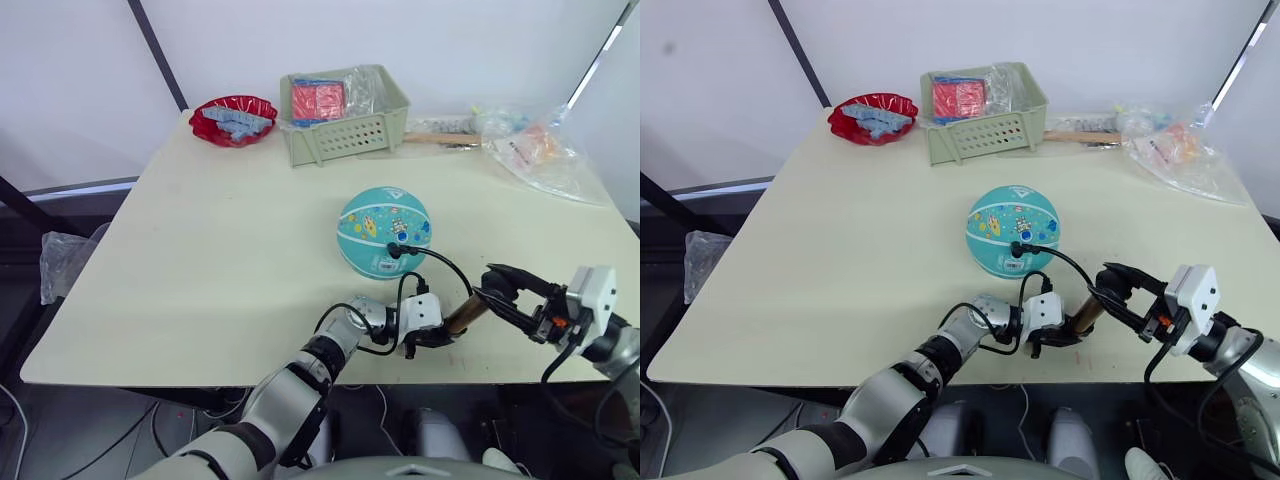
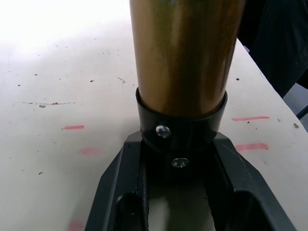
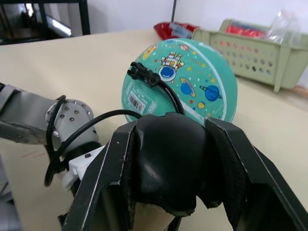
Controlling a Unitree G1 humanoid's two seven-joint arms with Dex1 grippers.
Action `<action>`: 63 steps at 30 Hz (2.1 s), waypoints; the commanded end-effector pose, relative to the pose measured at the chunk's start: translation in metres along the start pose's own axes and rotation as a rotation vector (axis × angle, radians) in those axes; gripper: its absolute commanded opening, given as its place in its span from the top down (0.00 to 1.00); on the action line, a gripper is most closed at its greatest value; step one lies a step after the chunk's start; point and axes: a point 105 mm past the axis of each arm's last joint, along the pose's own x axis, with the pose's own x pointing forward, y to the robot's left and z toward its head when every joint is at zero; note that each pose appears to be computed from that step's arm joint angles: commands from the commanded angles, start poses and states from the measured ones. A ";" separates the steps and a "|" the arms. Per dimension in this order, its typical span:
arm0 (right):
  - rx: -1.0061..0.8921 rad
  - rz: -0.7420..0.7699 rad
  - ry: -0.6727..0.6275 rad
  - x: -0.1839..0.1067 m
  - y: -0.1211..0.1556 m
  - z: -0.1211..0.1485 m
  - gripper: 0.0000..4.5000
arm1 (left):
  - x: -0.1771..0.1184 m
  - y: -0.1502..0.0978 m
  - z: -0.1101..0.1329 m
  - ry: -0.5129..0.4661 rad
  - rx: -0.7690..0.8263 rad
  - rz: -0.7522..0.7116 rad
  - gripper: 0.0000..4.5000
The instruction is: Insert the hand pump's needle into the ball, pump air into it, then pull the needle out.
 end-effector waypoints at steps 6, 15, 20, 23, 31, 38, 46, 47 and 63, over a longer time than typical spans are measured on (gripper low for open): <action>-0.140 -0.004 -0.182 -0.011 -0.022 0.105 0.63 | -0.003 -0.024 -0.040 0.127 -0.105 -0.066 0.77; -0.191 0.002 -0.254 -0.020 -0.029 0.163 0.63 | -0.002 -0.024 -0.040 0.128 -0.104 -0.067 0.77; -0.157 0.020 -0.190 -0.016 -0.026 0.145 0.63 | -0.002 -0.025 -0.040 0.128 -0.104 -0.067 0.77; -0.118 0.028 -0.125 -0.013 -0.023 0.120 0.63 | -0.002 -0.025 -0.040 0.128 -0.105 -0.067 0.77; 0.047 0.067 -0.052 0.001 0.000 0.048 0.63 | -0.003 -0.024 -0.041 0.127 -0.105 -0.063 0.77; 0.134 0.102 0.059 -0.003 0.028 -0.011 0.63 | -0.004 -0.022 -0.040 0.127 -0.104 -0.054 0.77; 0.132 0.091 0.164 -0.011 0.034 -0.042 0.63 | -0.003 -0.020 -0.038 0.127 -0.101 -0.052 0.77; 0.120 0.082 0.138 -0.010 0.031 -0.036 0.63 | -0.003 -0.021 -0.038 0.126 -0.100 -0.052 0.77; -0.114 0.026 -0.139 -0.023 -0.021 0.105 0.63 | -0.001 -0.021 -0.036 0.123 -0.095 -0.059 0.77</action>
